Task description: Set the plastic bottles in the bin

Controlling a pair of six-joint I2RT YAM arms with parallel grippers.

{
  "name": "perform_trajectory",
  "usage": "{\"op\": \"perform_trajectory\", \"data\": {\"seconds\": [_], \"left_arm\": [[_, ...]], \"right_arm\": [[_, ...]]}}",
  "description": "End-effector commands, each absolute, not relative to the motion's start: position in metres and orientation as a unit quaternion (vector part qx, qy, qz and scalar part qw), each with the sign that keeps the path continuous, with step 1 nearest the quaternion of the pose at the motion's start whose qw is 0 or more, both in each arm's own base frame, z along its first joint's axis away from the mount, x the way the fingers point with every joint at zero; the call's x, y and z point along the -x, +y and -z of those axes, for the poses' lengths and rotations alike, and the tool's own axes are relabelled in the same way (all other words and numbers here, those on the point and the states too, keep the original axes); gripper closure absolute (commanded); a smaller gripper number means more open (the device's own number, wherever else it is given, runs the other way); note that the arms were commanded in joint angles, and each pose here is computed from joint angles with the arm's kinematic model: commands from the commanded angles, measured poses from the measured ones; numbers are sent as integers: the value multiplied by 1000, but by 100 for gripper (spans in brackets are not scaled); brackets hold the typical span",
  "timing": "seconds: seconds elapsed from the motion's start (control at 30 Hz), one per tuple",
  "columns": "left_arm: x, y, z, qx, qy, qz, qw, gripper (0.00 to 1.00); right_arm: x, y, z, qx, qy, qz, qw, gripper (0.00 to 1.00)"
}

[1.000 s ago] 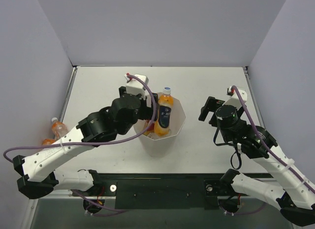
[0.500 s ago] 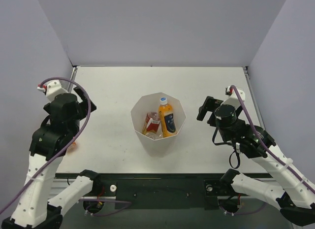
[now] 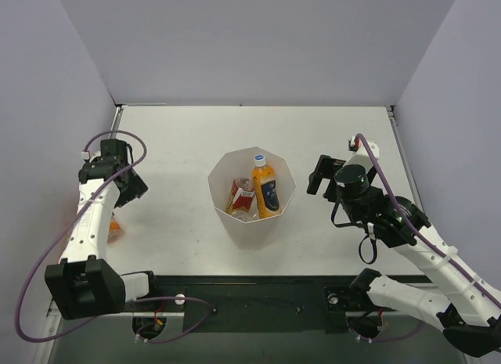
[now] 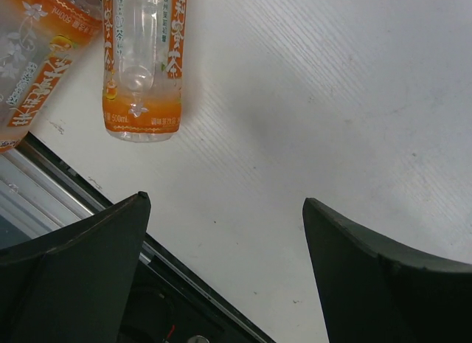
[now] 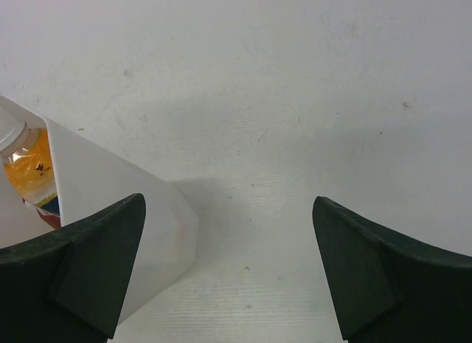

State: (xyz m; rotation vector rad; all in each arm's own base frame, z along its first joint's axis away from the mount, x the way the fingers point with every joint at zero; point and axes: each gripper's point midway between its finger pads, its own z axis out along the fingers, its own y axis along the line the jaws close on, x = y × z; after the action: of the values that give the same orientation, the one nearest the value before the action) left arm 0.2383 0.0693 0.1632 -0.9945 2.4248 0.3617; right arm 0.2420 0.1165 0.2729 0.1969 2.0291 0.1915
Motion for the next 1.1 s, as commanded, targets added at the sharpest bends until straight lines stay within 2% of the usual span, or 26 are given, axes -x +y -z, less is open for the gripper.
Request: {"op": "perform_trajectory", "data": {"seconds": [0.0,0.13,0.3,0.43,0.67,1.07], "left_arm": [[-253,83,-153,362,892,-159,218,4],[-249,105,-142,373,882,-207,202,4],[-253,108,-114,377,891,-192,165,4],[-244,129,-109,387,874,-252,152,4],[-244,137,-83,397,865,-278,129,4],[-246,150,-88,423,849,-280,151,5]], "right_arm": [[-245,125,-282,-80,843,-102,522,10],[-244,131,-278,-82,846,-116,514,10],[-245,138,-273,-85,847,-129,508,10],[-247,145,-271,-80,851,-137,500,10],[-251,150,-282,-82,849,-143,503,10],[-258,173,-276,-66,858,-165,482,11]]}}
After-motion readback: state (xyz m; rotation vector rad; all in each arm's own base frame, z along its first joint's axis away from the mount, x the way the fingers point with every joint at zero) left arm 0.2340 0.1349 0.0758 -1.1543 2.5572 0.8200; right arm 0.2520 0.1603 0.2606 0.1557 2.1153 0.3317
